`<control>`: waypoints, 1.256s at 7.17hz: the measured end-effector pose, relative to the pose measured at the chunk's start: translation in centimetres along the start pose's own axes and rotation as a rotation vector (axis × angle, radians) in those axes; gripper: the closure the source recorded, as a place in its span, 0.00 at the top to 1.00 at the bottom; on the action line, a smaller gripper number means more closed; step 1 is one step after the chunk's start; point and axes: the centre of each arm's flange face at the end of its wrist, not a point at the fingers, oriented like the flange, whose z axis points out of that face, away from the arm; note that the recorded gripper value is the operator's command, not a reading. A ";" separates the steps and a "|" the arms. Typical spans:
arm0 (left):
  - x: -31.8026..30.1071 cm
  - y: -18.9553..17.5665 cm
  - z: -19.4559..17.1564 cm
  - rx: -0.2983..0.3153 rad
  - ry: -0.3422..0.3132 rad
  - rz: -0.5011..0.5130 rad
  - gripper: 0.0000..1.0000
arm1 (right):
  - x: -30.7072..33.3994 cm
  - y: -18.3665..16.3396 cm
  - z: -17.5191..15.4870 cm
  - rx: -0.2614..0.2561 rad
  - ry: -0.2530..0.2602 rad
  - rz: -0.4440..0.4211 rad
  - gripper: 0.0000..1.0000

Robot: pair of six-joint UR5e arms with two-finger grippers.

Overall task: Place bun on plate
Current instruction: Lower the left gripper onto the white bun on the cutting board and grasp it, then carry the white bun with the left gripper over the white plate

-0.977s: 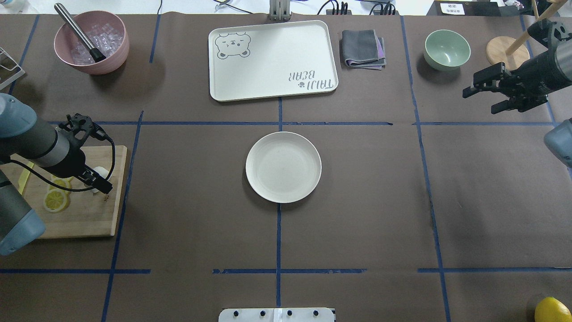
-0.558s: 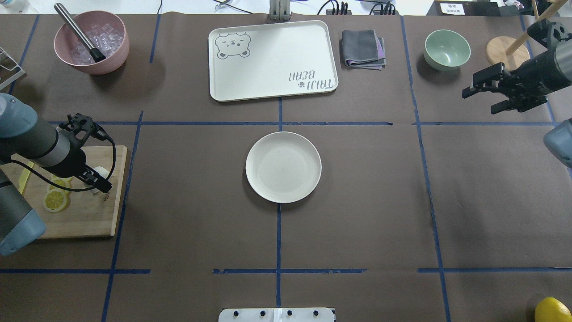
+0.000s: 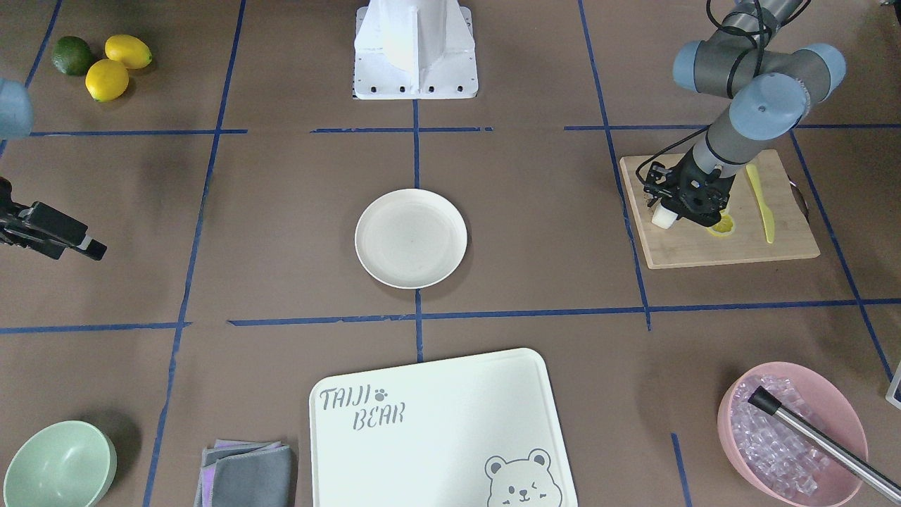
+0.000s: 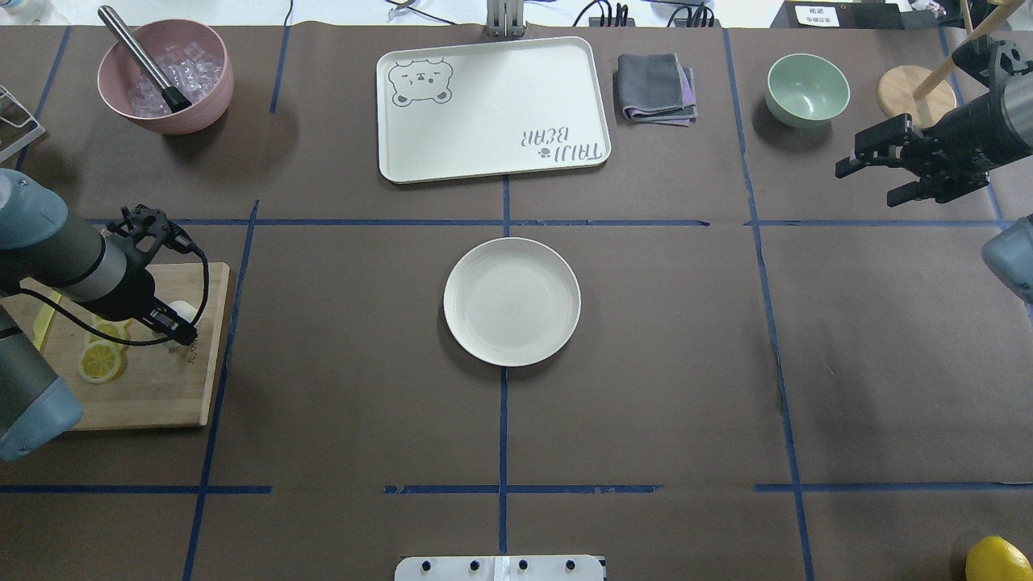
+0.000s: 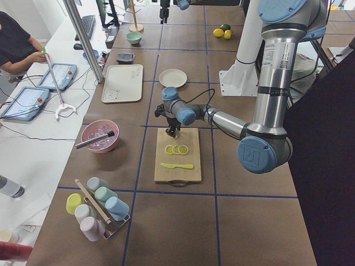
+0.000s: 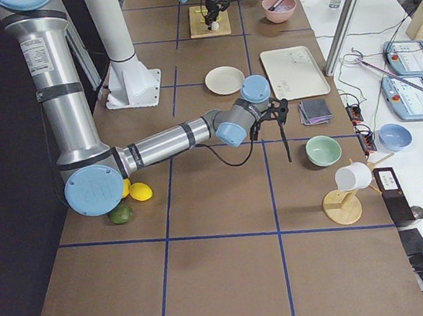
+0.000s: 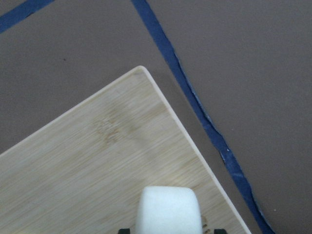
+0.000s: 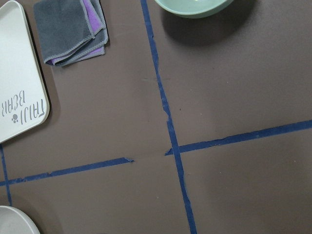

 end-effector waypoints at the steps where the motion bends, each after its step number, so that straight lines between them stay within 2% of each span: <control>1: 0.3 -0.3 -0.2 0.005 0.003 -0.002 0.25 | 0.0 0.0 0.0 0.000 0.000 0.000 1.00; 3: 1.3 -1.1 -1.3 0.030 0.015 0.005 0.25 | 0.2 0.1 0.0 0.000 0.001 0.001 1.00; 4: 3.0 -2.5 -2.9 0.064 0.035 -0.014 0.25 | 0.3 0.1 0.0 0.000 0.001 0.001 1.00; 6: 9.4 -8.2 -7.3 0.151 0.110 -0.151 0.25 | 0.7 0.3 0.0 -0.001 0.003 0.000 1.00; 8: 20.1 -13.3 -9.9 0.152 0.191 -0.305 0.25 | 2.5 0.3 -0.5 0.006 0.014 -0.007 1.00; 9: 25.7 -15.2 -9.8 0.154 0.206 -0.363 0.25 | 3.9 0.2 -1.0 0.013 0.024 -0.024 1.00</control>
